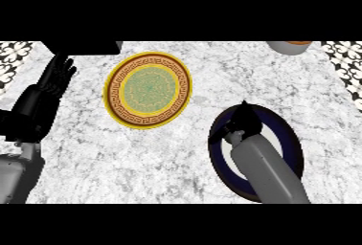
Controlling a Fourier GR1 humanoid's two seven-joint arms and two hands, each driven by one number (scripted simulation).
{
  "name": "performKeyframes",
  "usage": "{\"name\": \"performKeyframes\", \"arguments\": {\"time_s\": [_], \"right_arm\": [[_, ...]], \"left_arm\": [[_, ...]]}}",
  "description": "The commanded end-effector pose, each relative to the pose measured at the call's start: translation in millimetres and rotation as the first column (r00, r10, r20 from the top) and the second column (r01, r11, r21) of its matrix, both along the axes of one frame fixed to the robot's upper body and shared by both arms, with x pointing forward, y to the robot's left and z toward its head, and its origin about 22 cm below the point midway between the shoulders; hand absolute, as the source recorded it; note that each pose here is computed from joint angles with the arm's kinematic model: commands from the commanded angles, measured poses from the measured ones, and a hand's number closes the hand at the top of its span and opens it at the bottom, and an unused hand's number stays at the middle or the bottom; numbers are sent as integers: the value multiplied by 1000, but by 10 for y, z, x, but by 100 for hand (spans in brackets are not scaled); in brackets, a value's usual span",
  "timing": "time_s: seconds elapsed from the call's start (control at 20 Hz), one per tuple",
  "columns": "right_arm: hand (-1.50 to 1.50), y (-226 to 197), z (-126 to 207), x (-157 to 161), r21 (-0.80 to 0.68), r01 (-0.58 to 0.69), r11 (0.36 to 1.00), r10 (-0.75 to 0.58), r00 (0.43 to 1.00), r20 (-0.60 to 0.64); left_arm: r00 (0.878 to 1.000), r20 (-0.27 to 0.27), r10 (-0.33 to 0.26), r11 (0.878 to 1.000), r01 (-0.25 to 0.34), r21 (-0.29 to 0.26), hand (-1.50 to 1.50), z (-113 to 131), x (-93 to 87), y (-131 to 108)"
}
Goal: Pick the squash from the plate and place it in the plate
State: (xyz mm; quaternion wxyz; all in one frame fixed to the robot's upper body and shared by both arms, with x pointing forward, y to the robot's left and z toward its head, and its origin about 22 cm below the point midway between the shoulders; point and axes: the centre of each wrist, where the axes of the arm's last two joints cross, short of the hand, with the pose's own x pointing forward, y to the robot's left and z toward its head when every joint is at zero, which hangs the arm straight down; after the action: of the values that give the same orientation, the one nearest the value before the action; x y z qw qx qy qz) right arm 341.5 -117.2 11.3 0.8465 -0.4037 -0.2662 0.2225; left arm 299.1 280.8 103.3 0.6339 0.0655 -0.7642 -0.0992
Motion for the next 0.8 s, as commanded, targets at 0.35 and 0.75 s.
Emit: {"name": "performKeyframes", "arguments": {"time_s": [0.35,0.75], "right_arm": [[-150,-156,-320,-55,-80,157,984,-170,966,-193],[150,-717,91,331,-267,-197,944,219,974,57]], "left_arm": [[1000,-12,-23,1000,23,-11,0,-165,-114,-1],[999,1,-33,999,33,7,0,61,-59,-68]]}}
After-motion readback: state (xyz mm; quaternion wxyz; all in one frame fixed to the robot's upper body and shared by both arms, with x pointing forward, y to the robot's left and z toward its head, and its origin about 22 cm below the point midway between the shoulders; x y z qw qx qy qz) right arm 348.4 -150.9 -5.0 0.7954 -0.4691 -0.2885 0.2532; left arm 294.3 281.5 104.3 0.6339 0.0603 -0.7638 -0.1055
